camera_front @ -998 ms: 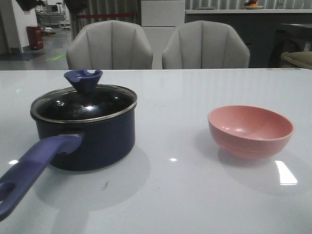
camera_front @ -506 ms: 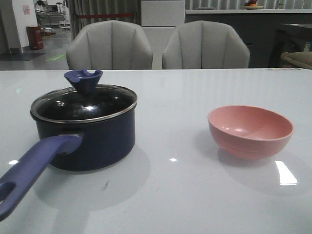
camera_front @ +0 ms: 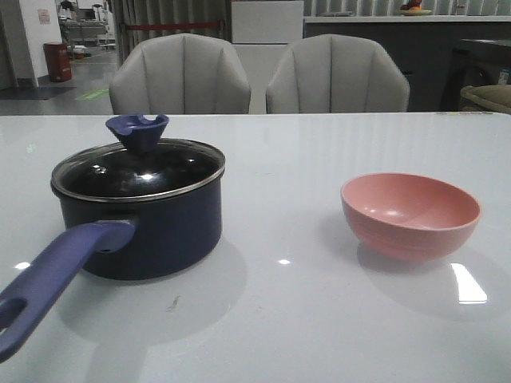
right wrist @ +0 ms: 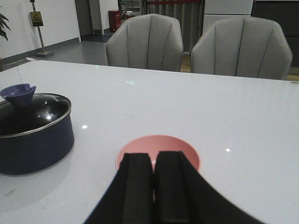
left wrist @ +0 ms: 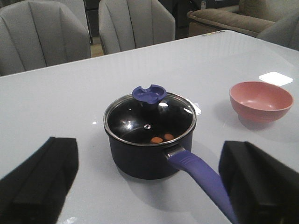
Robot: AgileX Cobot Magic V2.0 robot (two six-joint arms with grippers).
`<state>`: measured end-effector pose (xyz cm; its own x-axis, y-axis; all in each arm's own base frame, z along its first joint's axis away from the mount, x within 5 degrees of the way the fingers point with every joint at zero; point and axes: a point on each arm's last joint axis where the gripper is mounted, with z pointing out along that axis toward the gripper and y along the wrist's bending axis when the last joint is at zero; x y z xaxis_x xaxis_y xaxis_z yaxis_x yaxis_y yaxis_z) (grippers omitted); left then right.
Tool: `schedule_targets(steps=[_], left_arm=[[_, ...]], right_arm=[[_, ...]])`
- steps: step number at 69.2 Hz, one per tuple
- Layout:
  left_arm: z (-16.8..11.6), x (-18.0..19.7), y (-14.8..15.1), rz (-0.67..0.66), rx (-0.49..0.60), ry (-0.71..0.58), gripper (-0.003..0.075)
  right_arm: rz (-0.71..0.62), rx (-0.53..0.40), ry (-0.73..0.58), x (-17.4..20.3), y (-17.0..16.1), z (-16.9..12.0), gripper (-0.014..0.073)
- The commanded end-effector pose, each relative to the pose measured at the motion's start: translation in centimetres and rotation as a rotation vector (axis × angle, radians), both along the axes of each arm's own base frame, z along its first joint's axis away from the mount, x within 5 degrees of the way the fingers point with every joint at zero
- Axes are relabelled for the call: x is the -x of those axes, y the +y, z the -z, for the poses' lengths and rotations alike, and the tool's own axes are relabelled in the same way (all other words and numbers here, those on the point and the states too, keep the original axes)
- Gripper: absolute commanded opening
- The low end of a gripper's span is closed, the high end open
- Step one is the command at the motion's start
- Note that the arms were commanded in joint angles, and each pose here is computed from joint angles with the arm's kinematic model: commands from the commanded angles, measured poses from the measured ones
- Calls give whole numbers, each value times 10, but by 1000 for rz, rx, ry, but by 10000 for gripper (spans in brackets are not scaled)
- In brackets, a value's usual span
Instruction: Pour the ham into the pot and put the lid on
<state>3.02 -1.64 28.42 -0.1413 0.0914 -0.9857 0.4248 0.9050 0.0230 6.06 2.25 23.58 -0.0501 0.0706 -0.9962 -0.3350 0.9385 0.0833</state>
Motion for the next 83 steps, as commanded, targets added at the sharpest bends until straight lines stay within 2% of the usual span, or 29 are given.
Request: schedule_targets(steps=[1,4,5,6,10,14,17,36,55,66,74,83], left_arm=[[-8,3,1,-5,64,-110,459],[-10,3,2,-6,70,-124,304],[-10,3,2,-6,70,-124,304],[-11,3,2,-7,75,-134,223],[-13,3,2,-8,84,-155,90],[-14,3,2,-6,98,-160,146],[-14,3,1,-3,105,-156,151],[-14,3,1,-3,105,-156,112],[-7,-1,2,-28,68,-175,112],[17,-13,3,-139,100,-248,112],[41,-20,6,-228,177,-248,112],[59,-21,8,-280,204,-281,112]], right_arm=[[18,-32,-86,0,-2,-16,161],[18,-32,-86,0,-2,-16,161],[18,-32,-86,0,-2,-16,161],[18,-32,-86,0,-2,-16,161],[18,-32,-86,0,-2,-16,161],[18,-32,-86,0,-2,-16,161],[18,-32,-86,0,-2,-16,161],[18,-32,-86,0,-2,-16,161],[18,-32,-86,0,-2,-16,161],[18,-32,-86,0,-2,-16,161],[18,-32,-86,0,-2,-16,161],[18,-32,-86,0,-2,-16,161]])
